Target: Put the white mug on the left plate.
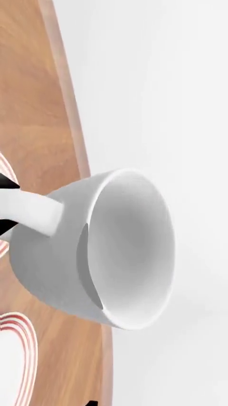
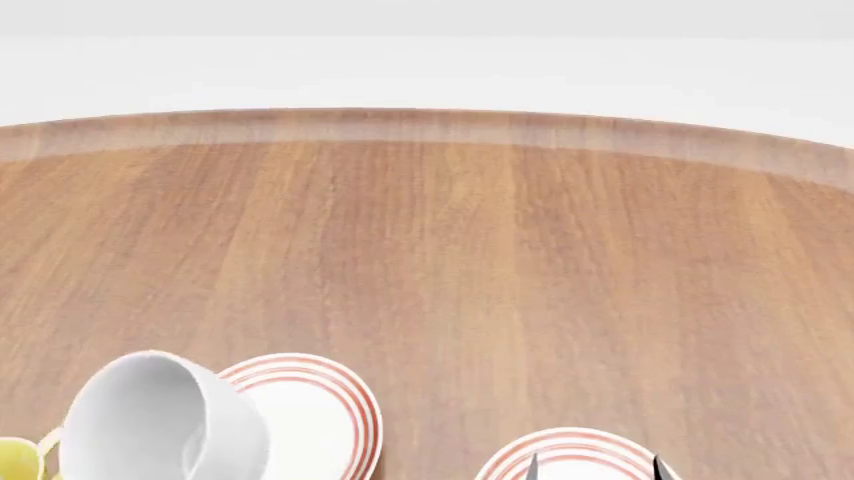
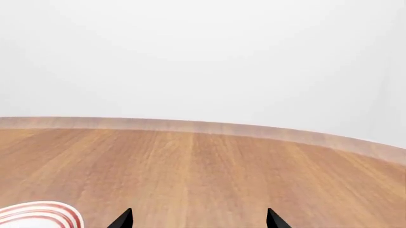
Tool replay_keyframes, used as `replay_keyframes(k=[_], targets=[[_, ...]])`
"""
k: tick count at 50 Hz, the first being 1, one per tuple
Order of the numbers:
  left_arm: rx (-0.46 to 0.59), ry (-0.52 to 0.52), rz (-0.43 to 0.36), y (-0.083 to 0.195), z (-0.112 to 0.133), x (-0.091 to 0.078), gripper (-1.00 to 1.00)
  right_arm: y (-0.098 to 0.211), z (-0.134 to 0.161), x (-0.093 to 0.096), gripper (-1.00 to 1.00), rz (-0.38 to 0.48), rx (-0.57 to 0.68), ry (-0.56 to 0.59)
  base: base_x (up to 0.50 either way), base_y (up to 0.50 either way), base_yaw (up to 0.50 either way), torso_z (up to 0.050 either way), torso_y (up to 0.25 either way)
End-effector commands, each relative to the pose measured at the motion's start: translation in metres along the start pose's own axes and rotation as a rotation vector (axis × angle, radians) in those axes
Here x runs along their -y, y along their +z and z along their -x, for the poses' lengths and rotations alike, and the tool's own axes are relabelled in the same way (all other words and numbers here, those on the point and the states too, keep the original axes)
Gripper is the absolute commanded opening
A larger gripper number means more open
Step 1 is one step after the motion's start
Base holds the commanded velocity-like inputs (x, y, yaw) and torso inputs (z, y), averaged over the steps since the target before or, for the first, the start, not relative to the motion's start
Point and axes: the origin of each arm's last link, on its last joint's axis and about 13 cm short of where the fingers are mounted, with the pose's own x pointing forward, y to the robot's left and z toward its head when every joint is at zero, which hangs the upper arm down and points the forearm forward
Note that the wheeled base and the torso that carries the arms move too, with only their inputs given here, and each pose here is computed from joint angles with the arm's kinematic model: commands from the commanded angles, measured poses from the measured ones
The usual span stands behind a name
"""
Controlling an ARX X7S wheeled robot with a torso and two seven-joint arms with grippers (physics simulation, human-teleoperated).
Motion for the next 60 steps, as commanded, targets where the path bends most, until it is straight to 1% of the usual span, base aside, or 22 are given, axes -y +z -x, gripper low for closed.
replay_keyframes(k=[1,5,9,14,20,23,29,34,38,48,53,55,60], targets=[[-0.009,-0.013,0.016,0.001,-0.032,-0.003,-1.00,0.000,-0.001,0.000,1.00,0.000,0.000,0.001,0.00,0.00,0.00,0.000,0.000],[-0.017,-0.008,0.019,-0.001,-0.041,-0.006,-1.00,0.000,-0.001,-0.001,1.00,0.000,0.000,0.002,0.00,0.00,0.00,0.000,0.000],[-0.024,0.004,0.034,-0.004,-0.046,-0.009,-1.00,0.000,0.000,0.000,1.00,-0.001,0.000,0.000,0.00,0.00,0.00,0.000,0.000],[-0.043,0.020,0.029,-0.012,-0.051,-0.010,-1.00,0.000,0.000,0.000,1.00,-0.001,0.000,0.001,0.00,0.00,0.00,0.000,0.002],[-0.050,0.034,0.055,-0.015,-0.062,-0.013,-1.00,-0.001,-0.001,-0.001,1.00,0.002,-0.002,0.004,0.00,0.00,0.00,0.000,0.000],[-0.064,0.034,0.054,-0.022,-0.065,-0.012,-1.00,-0.001,0.000,0.000,1.00,0.000,-0.001,0.003,0.00,0.00,0.00,0.000,0.000],[-0.082,0.051,0.077,-0.030,-0.072,-0.015,-1.00,-0.002,0.000,-0.001,1.00,0.002,-0.004,0.004,0.00,0.00,0.00,0.000,0.000],[-0.118,0.035,0.066,-0.039,-0.076,-0.015,-1.00,-0.002,0.000,0.000,1.00,0.000,-0.003,0.000,0.00,0.00,0.00,0.000,0.000],[-0.124,0.032,0.071,-0.038,-0.078,-0.016,-1.00,-0.002,-0.001,0.000,1.00,0.001,-0.005,0.002,0.00,0.00,0.00,0.000,0.000],[-0.158,0.028,0.068,-0.051,-0.086,-0.018,-1.00,-0.002,0.000,-0.001,1.00,0.001,-0.004,0.002,0.00,0.00,0.00,0.000,0.001],[-0.172,0.014,0.054,-0.052,-0.087,-0.017,-1.00,-0.002,-0.001,-0.001,1.00,0.000,-0.005,0.003,0.00,0.00,0.00,0.000,0.000],[-0.176,0.021,0.062,-0.049,-0.089,-0.022,-1.00,-0.003,-0.001,-0.001,1.00,0.001,-0.007,0.003,0.00,0.00,0.00,0.000,0.000],[-0.187,0.021,0.060,-0.049,-0.092,-0.023,-1.00,-0.003,-0.001,-0.002,1.00,0.003,-0.008,0.006,0.00,0.00,0.00,0.000,0.000]])
